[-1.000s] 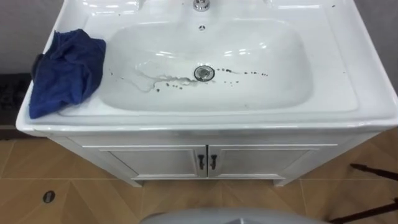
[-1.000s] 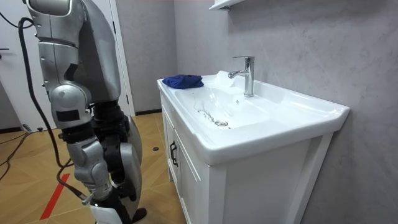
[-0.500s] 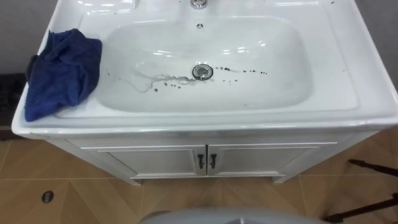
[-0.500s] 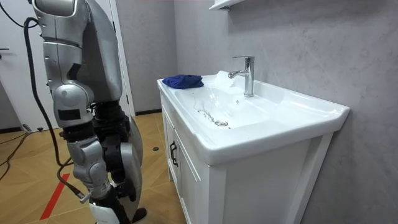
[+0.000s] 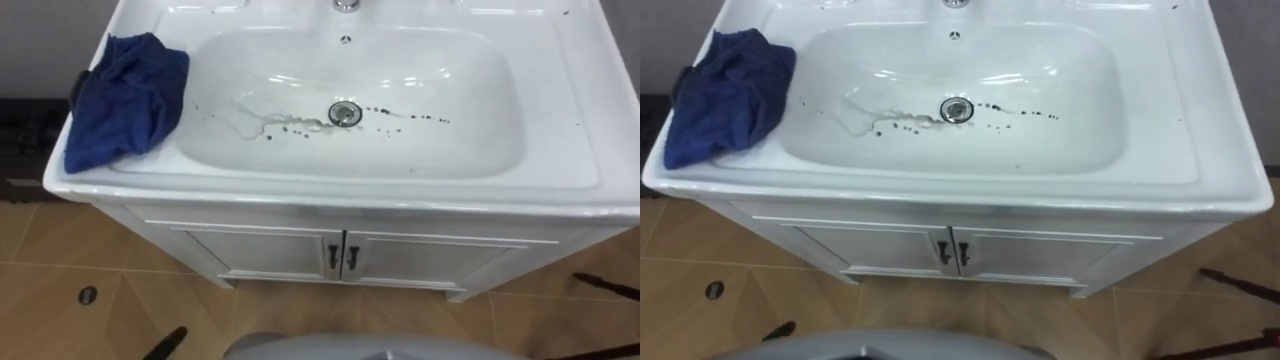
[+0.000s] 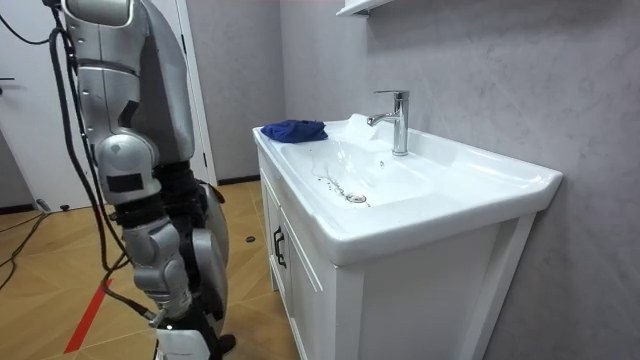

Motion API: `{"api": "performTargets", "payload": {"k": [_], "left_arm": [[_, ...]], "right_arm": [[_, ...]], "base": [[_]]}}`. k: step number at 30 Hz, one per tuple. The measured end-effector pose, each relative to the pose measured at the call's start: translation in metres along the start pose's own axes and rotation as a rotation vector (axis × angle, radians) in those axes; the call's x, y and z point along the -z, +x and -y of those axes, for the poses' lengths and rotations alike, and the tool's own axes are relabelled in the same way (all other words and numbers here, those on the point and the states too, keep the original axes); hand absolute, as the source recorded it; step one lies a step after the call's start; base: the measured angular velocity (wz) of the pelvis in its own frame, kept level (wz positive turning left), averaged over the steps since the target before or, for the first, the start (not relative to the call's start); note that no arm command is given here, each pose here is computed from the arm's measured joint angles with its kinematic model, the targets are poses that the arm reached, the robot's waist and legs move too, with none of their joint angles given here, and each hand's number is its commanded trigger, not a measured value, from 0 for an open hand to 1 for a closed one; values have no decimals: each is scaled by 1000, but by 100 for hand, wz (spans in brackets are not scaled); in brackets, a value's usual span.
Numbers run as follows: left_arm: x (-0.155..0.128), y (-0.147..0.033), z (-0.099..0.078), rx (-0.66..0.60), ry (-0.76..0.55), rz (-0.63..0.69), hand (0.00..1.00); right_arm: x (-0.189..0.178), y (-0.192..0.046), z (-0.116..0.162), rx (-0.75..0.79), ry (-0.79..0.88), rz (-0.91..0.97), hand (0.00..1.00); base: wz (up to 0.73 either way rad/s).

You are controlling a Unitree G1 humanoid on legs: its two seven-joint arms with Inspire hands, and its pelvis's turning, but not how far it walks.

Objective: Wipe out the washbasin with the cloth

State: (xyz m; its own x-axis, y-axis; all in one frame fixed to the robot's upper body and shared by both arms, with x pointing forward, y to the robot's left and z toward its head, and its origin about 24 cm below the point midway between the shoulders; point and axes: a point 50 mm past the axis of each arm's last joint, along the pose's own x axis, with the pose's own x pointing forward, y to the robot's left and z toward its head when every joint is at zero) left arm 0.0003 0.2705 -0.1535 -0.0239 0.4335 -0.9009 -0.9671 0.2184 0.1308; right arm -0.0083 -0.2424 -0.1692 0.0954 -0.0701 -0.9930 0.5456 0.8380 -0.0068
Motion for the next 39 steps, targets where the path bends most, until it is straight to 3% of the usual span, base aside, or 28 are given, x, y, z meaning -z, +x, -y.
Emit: {"api": "performTargets", "payload": {"k": [11,17,20,23,31,39], "left_arm": [[-61,-18,-8,-215,-166,323,0],[-108,-44,1,-275,-314,550,0],[-137,-66,4,-287,-360,711,0],[-169,-99,12,-268,-386,930,0],[-204,-169,24,-308,-296,1437,0],[-213,-208,36,-261,-279,1669,0]], "right_arm": [[-21,-2,-3,-1,-160,118,0],[-17,-4,2,4,-184,137,0],[-14,-6,8,25,-186,135,0],[-14,-6,11,30,-181,137,0],[-13,-6,12,44,-240,123,0],[-16,-5,12,38,-235,124,0]], "base": [[10],[2],[0],[2],[1],[2]]}}
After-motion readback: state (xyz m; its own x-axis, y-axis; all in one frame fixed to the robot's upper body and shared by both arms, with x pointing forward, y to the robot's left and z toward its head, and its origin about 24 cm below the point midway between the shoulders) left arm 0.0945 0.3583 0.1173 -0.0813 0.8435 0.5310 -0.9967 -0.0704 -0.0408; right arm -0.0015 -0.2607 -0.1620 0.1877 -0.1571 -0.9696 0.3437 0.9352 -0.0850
